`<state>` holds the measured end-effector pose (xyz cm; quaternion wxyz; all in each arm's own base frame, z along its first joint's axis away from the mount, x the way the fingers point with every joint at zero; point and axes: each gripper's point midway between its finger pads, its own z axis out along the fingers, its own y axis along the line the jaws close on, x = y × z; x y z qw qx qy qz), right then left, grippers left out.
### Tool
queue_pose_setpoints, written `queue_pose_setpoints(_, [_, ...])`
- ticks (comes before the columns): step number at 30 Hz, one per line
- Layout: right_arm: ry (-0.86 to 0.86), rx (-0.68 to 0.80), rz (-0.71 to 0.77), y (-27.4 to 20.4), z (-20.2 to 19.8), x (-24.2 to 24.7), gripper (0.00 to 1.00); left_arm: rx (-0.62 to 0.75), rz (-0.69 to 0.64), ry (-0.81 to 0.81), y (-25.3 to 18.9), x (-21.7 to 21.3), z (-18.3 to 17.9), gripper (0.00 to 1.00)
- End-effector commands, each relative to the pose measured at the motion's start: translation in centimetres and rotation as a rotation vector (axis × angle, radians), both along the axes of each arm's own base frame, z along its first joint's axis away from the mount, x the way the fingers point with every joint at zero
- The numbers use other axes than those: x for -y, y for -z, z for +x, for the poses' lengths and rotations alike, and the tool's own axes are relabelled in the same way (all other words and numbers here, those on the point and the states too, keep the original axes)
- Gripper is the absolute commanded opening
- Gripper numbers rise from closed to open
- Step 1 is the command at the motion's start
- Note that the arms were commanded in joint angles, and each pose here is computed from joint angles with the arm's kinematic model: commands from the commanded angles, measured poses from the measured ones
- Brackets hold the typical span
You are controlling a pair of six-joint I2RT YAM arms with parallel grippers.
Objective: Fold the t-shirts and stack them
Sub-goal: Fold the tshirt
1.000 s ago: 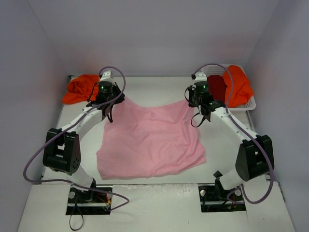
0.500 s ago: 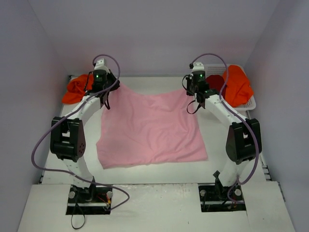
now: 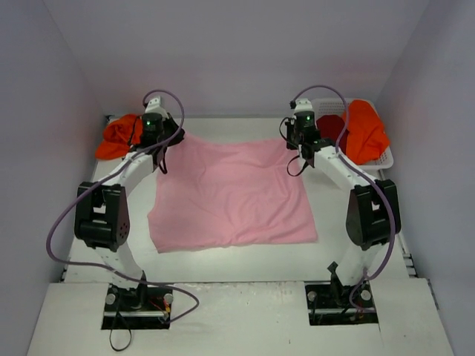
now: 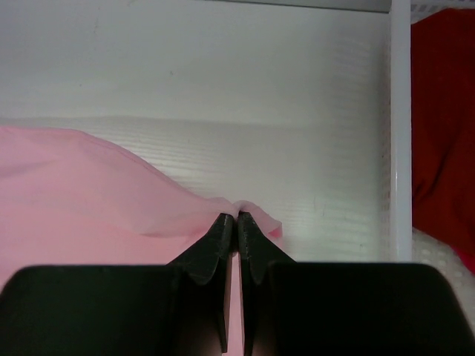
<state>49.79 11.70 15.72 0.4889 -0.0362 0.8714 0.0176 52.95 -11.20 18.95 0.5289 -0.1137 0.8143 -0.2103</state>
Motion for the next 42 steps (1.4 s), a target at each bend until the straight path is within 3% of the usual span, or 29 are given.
queue_pose_setpoints(1, [-0.003,0.126,0.037,-4.8,-0.3,0.0,0.0,0.214,-0.023,0.007,-8.2,-0.2,-0.8,0.0])
queue_pose_setpoints(7, [-0.011,0.131,0.046,-5.3,-1.8,0.0,0.0,0.228,-0.013,0.002,-9.3,-0.6,-3.4,0.0])
queue_pose_setpoints(23, [-0.023,0.14,0.073,-6.5,-5.6,0.4,0.0,0.183,-0.014,-0.03,-7.5,-1.4,-8.0,0.0])
queue_pose_setpoints(42, [-0.044,0.083,0.09,-4.3,-10.6,-1.2,0.0,0.158,-0.029,-0.062,-6.3,-2.2,-12.1,0.0])
